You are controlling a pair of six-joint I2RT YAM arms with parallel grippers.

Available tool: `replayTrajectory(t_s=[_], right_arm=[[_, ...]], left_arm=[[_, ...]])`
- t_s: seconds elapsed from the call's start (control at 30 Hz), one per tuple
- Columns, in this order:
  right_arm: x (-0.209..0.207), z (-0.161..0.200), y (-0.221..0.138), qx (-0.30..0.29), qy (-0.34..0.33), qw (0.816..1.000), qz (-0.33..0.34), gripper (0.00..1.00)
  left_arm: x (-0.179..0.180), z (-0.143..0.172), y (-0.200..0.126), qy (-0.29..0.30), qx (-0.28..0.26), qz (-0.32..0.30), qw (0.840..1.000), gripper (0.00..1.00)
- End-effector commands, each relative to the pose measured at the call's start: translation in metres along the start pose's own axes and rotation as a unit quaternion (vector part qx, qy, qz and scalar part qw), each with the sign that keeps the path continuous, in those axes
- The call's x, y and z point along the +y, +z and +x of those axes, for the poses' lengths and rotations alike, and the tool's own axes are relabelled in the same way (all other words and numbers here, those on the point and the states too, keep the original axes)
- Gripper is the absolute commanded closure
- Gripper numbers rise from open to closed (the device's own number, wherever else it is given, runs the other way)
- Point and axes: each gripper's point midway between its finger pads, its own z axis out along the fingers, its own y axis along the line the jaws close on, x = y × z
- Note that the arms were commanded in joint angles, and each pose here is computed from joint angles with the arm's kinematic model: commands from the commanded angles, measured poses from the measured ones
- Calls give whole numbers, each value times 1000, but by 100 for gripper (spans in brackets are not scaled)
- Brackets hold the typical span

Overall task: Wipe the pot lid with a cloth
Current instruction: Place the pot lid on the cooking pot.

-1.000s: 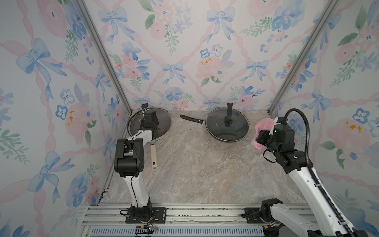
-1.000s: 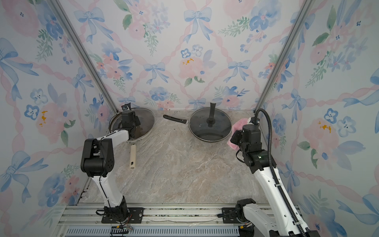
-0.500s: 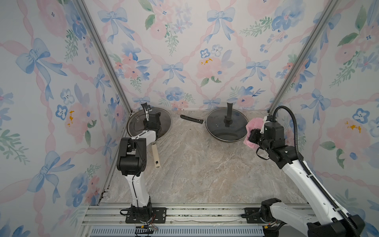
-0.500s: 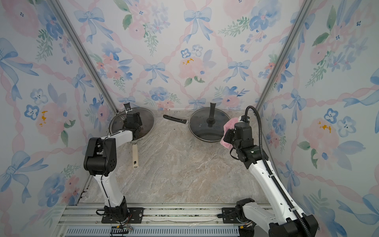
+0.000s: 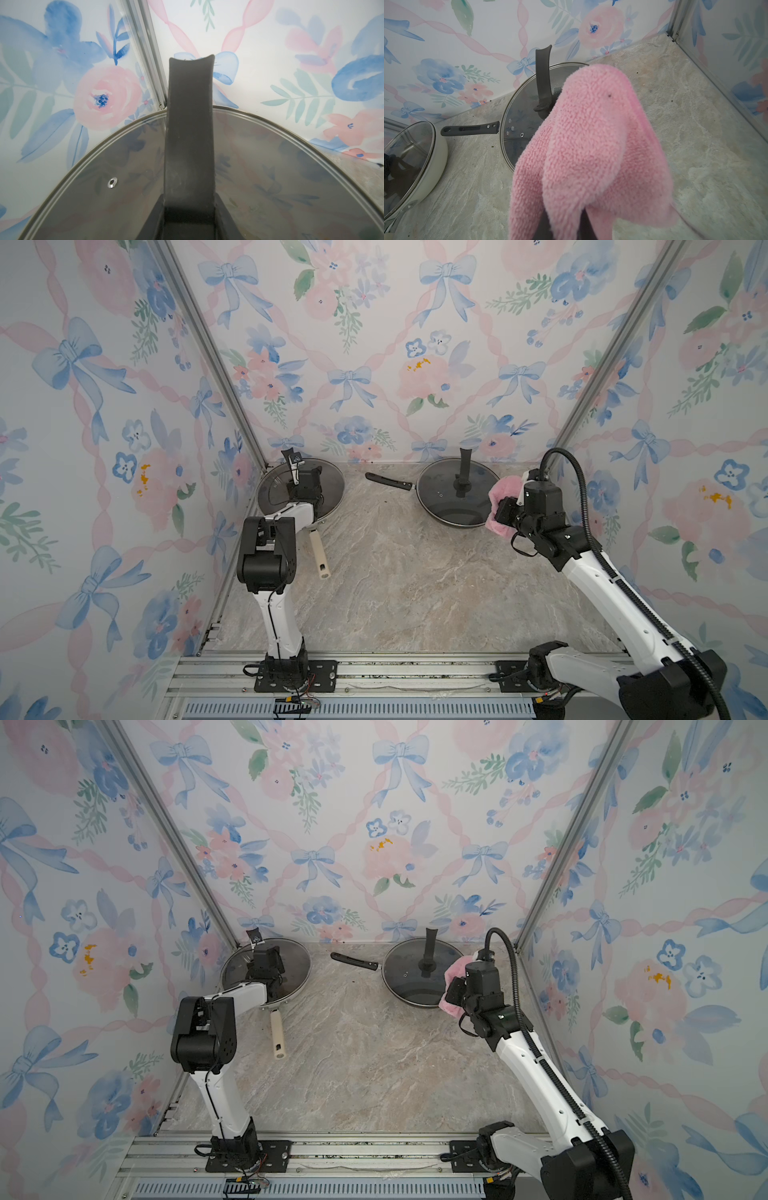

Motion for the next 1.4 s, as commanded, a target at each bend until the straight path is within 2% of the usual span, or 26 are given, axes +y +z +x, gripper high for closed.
replayTrajectory(t_s=[0.0, 0.37, 0.53, 0.73, 1.0, 1.1, 1.37], right_arm=[[18, -14, -1, -16, -6, 1000, -23, 99], [44, -7, 16, 6, -26, 999, -43, 99], [54, -4, 21, 12, -32, 998, -52, 99], [61, -1, 26, 20, -35, 998, -57, 99], [68, 2, 32, 28, -42, 997, -63, 99], [69, 4, 34, 31, -44, 997, -62, 99], [71, 6, 35, 37, -46, 996, -64, 99]], left_arm=[[0, -10, 5, -9, -17, -1, 1000, 100], [-9, 15, 9, -45, 9, 25, 999, 100], [-5, 26, 10, -81, 14, 33, 996, 100], [-8, 22, 7, -108, -4, 56, 993, 100], [-15, 0, -3, -139, -39, 98, 985, 100], [-17, 3, 1, -128, -35, 98, 986, 100], [-1, 23, 5, -88, -7, 44, 995, 100]])
